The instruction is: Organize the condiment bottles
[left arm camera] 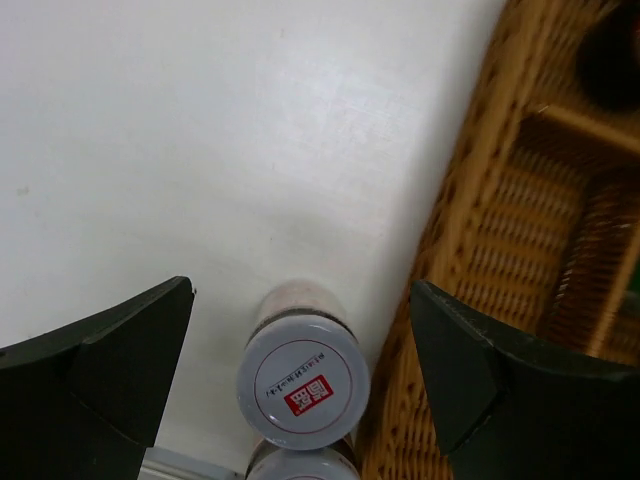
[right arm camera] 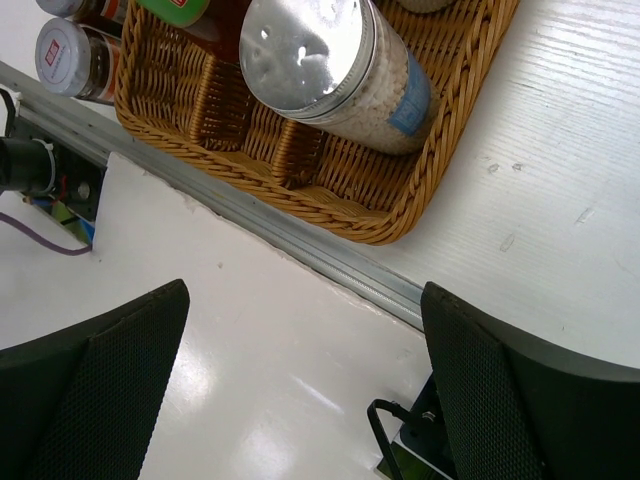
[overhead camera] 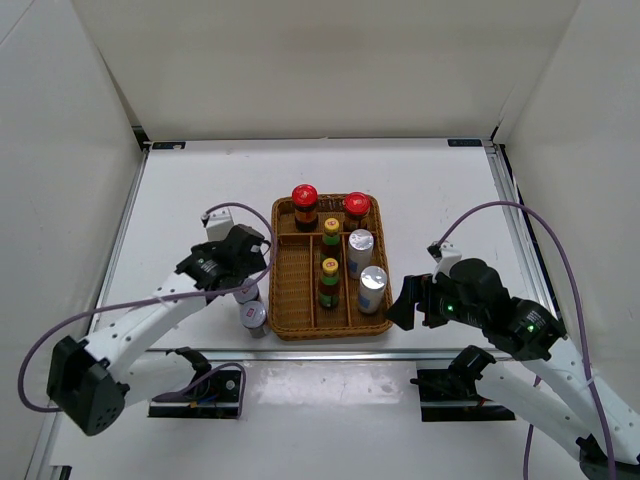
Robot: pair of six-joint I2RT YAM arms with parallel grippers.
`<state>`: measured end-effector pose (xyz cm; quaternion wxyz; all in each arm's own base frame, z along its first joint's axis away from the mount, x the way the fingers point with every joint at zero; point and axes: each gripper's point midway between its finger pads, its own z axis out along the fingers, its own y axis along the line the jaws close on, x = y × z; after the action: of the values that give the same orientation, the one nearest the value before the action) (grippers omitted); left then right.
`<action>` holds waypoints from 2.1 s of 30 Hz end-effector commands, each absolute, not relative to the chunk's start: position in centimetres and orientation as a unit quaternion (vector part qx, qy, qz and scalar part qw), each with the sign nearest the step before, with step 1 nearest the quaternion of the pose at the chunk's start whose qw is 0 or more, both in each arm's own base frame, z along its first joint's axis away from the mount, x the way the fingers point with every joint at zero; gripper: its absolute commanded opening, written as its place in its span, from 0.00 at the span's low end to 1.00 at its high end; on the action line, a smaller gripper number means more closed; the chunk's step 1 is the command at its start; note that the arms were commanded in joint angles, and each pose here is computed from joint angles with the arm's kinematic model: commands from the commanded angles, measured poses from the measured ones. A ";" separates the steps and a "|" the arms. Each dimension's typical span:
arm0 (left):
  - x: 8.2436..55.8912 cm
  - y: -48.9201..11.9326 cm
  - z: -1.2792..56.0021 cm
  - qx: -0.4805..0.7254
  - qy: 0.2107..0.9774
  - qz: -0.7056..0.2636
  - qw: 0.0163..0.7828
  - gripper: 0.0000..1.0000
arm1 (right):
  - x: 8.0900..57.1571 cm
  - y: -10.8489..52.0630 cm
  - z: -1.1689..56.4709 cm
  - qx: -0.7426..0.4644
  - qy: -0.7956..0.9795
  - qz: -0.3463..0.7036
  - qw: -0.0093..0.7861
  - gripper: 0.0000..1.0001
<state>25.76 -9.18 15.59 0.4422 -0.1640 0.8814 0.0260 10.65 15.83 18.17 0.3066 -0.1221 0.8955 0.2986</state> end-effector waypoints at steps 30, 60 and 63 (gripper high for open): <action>24.8 -10.4 11.3 -0.226 0.929 -0.059 0.287 0.39 | 10.8 16.2 17.8 -0.122 0.896 0.301 0.303 1.00; 34.5 -21.2 14.0 -0.101 0.941 -0.108 0.305 0.11 | 11.0 16.4 17.8 -0.122 0.896 0.301 0.303 1.00; 34.6 -21.9 13.1 -0.095 0.943 -0.112 0.299 0.11 | 11.0 16.4 17.7 -0.122 0.898 0.299 0.300 1.00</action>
<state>33.62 -20.47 10.96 0.2701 -0.0986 0.9549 -0.0742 10.70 15.89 17.39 0.2948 -0.1219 0.9022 0.2903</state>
